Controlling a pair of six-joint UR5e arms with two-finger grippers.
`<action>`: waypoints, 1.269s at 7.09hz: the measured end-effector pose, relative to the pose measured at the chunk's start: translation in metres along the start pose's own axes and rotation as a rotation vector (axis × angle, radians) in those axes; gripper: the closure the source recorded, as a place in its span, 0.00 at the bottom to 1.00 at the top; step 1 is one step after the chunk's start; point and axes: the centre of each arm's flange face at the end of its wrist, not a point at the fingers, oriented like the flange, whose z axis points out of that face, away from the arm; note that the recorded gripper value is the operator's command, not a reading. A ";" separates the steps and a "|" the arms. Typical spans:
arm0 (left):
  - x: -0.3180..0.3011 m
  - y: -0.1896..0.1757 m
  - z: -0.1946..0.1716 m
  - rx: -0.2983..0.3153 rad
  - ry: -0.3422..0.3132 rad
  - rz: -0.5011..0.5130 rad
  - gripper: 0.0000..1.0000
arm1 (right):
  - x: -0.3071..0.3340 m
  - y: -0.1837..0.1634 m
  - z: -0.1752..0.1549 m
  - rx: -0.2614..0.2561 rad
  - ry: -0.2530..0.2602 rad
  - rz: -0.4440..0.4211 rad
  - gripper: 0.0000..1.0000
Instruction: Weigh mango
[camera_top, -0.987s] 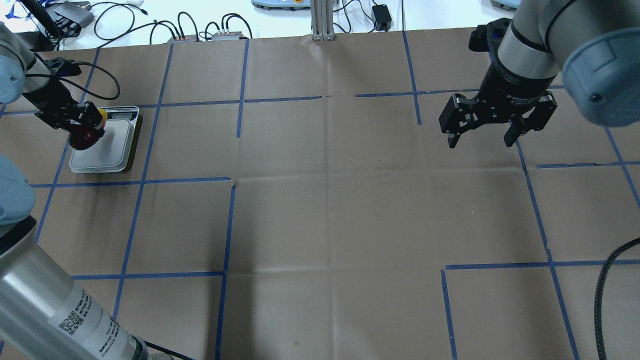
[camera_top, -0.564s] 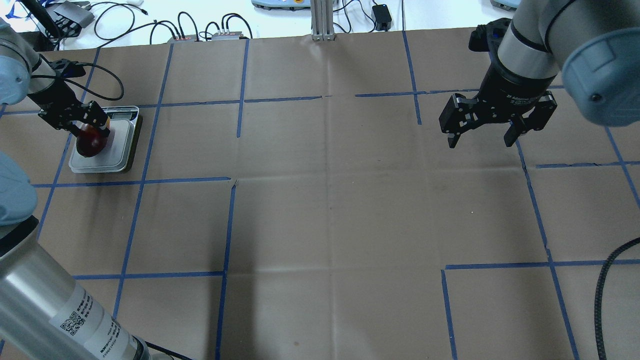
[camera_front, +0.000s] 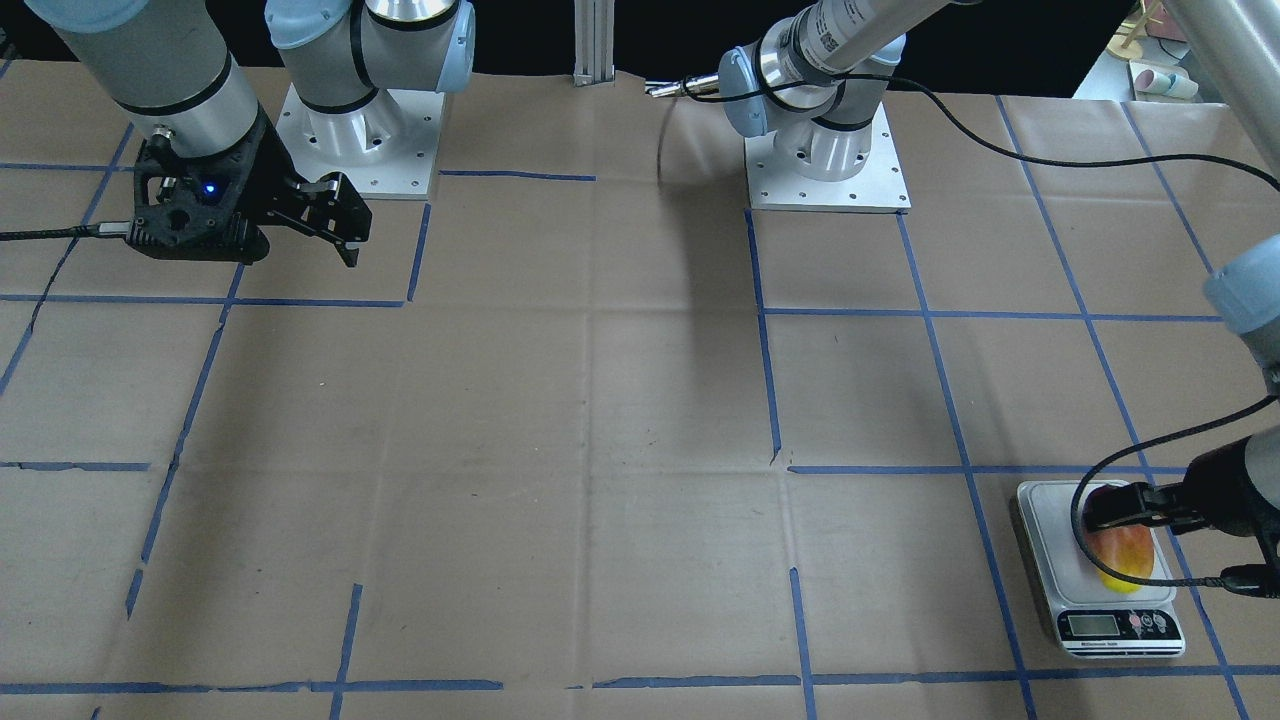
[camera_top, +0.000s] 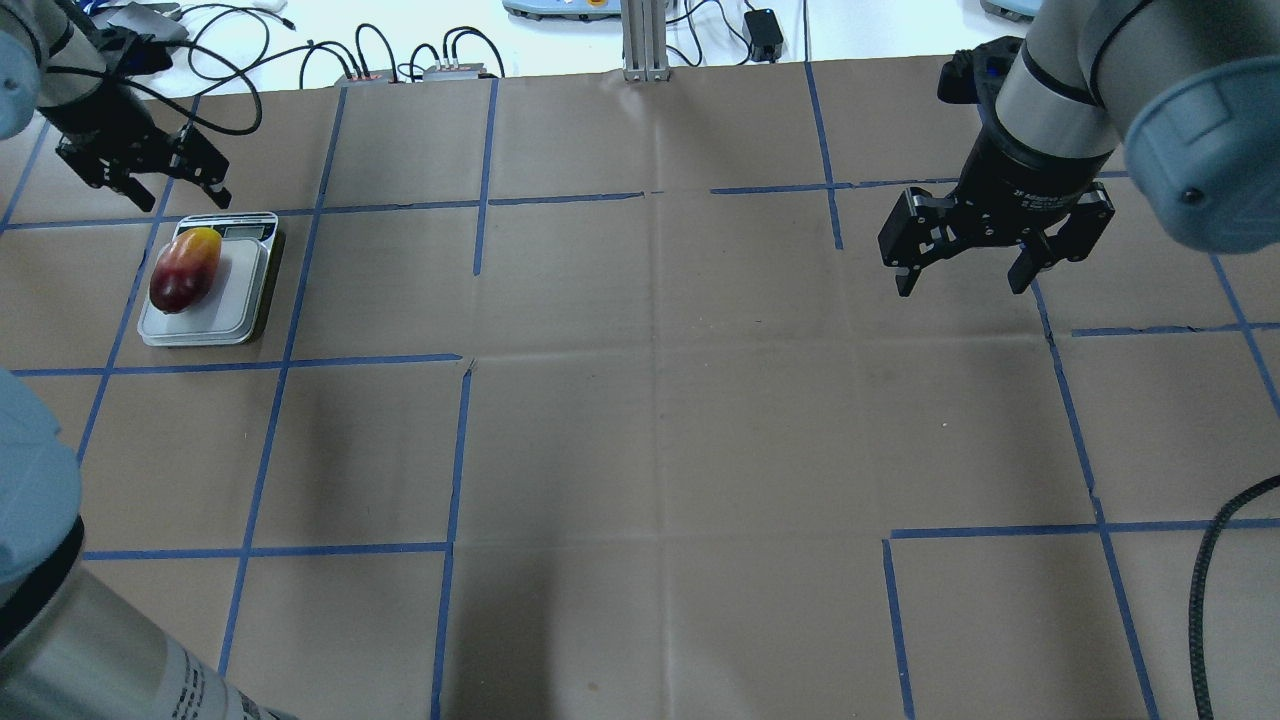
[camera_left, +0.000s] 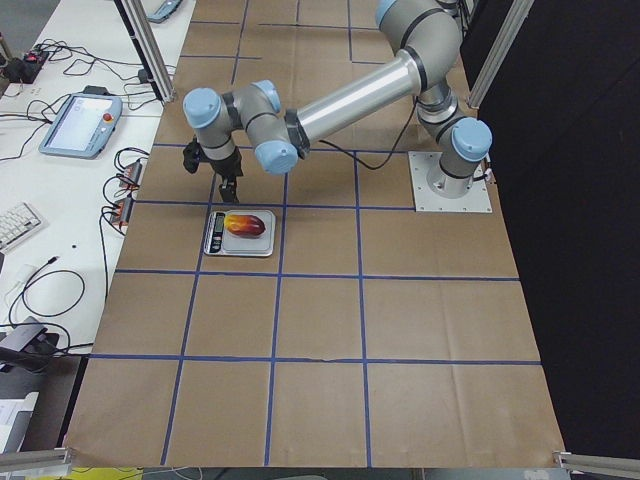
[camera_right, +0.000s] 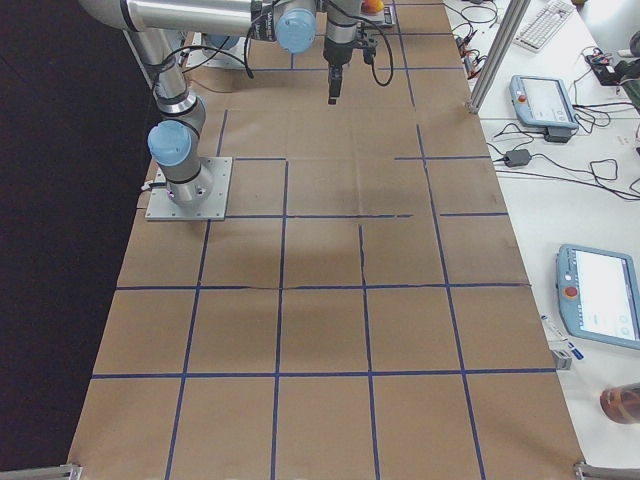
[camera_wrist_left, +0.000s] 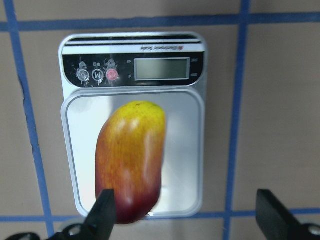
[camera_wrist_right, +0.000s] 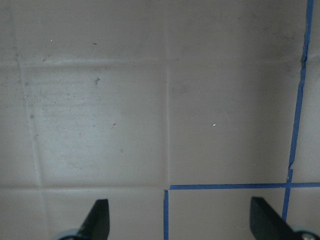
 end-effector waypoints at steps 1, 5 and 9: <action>0.054 0.013 -0.033 0.006 -0.005 -0.016 0.00 | 0.000 0.000 0.000 0.000 0.000 0.000 0.00; 0.237 0.095 -0.077 -0.007 -0.010 -0.009 0.00 | 0.000 0.000 0.000 0.000 0.000 0.000 0.00; 0.275 0.126 -0.084 0.013 -0.001 -0.140 0.00 | 0.000 0.000 0.000 0.000 0.000 0.000 0.00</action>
